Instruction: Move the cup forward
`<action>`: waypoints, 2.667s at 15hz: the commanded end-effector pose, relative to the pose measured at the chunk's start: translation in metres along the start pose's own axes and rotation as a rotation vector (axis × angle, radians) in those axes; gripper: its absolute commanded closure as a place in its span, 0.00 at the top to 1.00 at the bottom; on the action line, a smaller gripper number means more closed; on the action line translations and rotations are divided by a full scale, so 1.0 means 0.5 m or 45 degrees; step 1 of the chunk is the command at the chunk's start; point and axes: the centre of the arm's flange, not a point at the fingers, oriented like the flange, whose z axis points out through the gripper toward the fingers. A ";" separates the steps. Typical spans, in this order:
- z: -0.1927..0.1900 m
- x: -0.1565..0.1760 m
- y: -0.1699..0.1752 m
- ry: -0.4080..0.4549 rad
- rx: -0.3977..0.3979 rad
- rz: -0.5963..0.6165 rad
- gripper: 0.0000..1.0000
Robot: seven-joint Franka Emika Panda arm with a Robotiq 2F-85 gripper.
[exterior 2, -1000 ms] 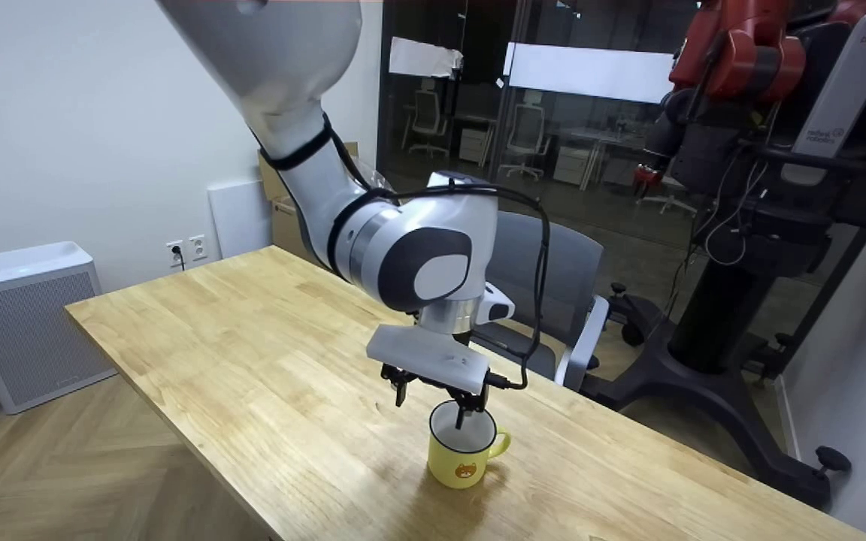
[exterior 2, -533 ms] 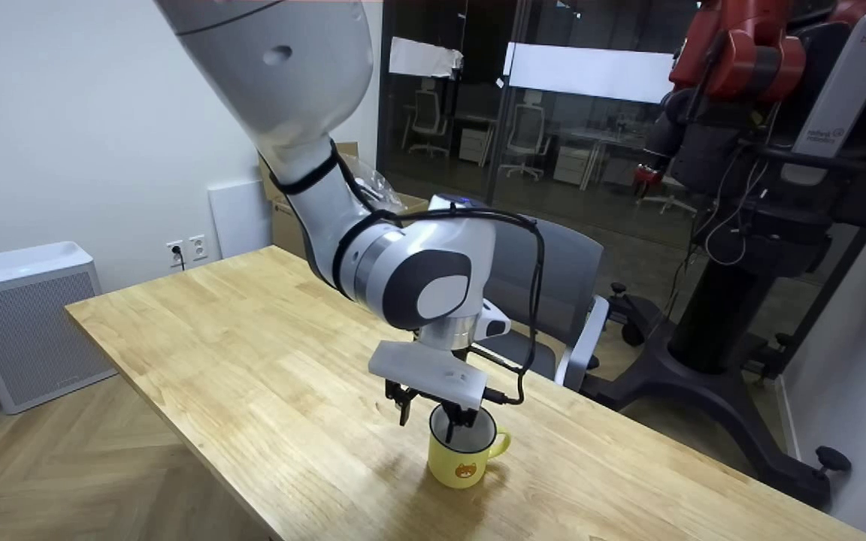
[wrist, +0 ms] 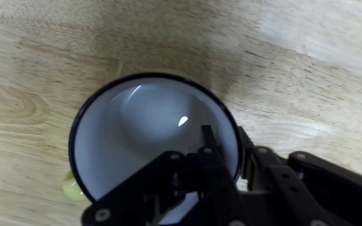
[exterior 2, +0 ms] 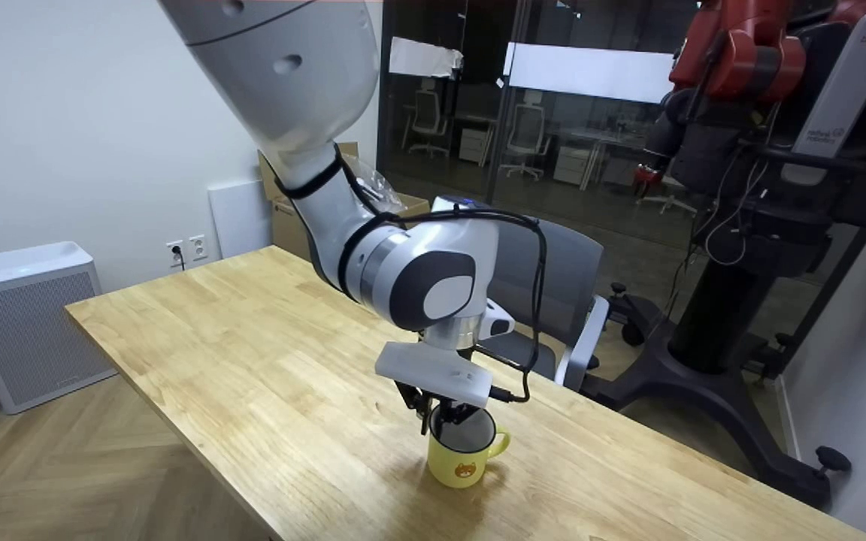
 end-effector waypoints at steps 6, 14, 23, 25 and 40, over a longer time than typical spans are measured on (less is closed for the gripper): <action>0.000 0.000 0.004 -0.009 0.003 0.001 0.10; -0.027 0.075 -0.023 -0.038 0.001 -0.044 0.03; -0.057 0.229 -0.101 -0.054 -0.027 -0.162 0.03; -0.046 0.252 -0.113 -0.039 -0.033 -0.177 0.03; -0.024 0.281 -0.126 -0.038 -0.043 -0.160 0.07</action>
